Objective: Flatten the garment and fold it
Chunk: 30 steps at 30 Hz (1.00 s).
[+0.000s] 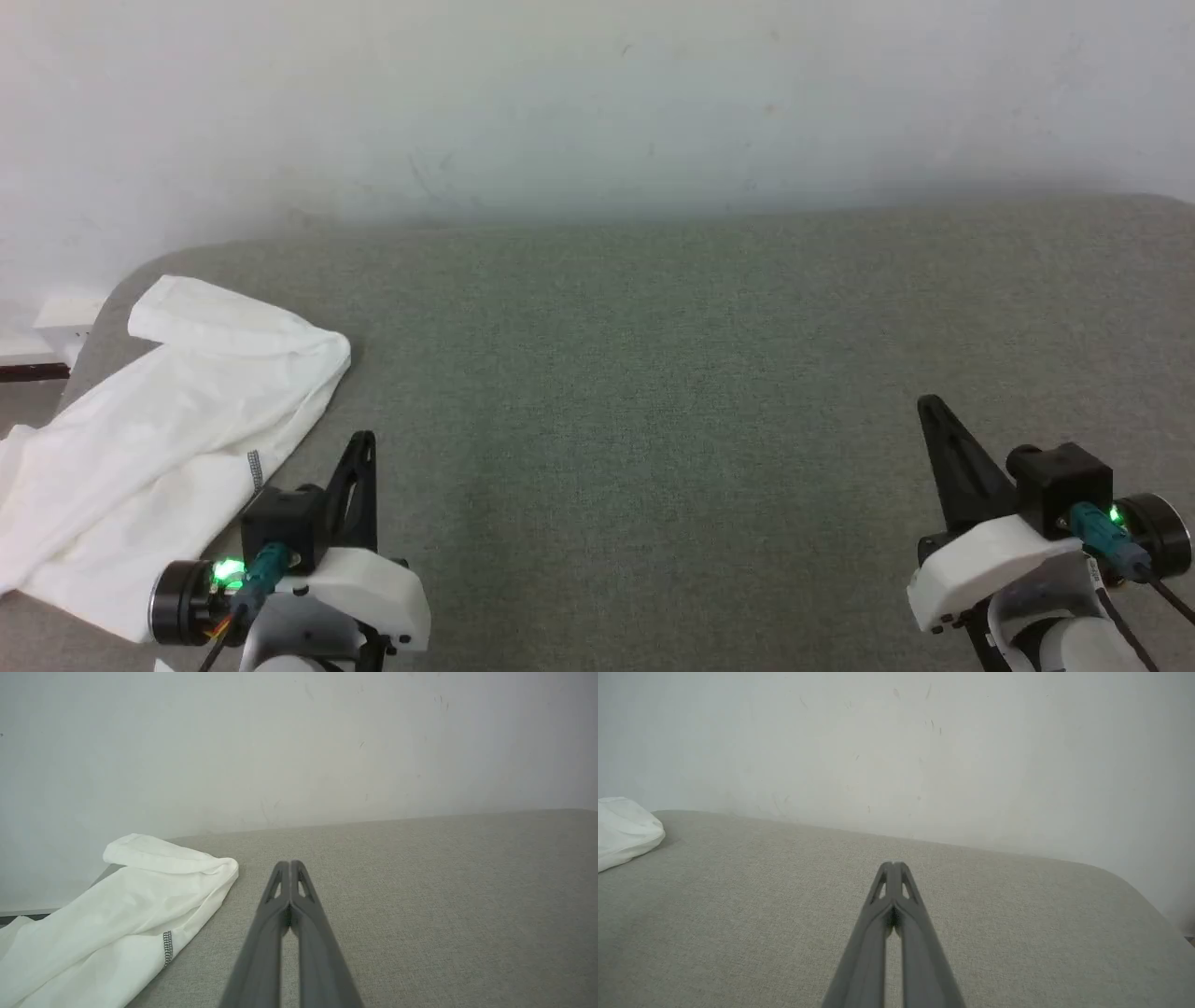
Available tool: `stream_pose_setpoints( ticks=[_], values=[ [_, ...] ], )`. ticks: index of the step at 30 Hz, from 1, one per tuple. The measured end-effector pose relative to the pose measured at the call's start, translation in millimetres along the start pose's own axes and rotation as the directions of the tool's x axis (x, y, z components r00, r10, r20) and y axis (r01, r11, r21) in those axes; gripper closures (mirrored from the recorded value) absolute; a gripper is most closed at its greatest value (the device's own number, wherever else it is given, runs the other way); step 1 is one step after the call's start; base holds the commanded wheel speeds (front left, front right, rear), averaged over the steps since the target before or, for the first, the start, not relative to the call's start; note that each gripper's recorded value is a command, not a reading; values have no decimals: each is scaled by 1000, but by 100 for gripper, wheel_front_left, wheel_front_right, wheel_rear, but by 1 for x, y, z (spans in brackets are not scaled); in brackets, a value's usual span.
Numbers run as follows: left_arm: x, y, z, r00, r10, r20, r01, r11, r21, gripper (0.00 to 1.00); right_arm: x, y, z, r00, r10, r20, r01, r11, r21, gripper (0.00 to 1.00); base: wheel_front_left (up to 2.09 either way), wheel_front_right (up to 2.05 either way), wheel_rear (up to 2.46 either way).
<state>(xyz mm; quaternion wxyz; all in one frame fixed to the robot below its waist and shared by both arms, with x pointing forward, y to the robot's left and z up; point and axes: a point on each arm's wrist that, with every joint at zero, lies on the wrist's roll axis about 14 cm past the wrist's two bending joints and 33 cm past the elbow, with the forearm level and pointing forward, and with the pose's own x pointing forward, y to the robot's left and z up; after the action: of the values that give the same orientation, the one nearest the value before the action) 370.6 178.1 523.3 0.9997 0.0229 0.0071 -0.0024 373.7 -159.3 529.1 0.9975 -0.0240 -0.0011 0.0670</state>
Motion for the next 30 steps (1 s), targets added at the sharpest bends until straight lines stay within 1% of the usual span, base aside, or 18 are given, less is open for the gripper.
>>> stream_pose_setpoints(
  ticks=[27,28,30],
  values=[
    [0,0,0,1000,0,0,0,1000,0,100,0,0,0,1000,0,0,0,1000,0,100,0,0,0],
    [0,0,0,1000,0,0,0,1000,0,0,0,0,0,1000,0,0,0,1000,0,0,0,0,0],
    [0,0,0,1000,0,-1,0,1000,0,0,0,0,0,1000,0,-1,0,1000,0,0,0,0,0]
  ],
)
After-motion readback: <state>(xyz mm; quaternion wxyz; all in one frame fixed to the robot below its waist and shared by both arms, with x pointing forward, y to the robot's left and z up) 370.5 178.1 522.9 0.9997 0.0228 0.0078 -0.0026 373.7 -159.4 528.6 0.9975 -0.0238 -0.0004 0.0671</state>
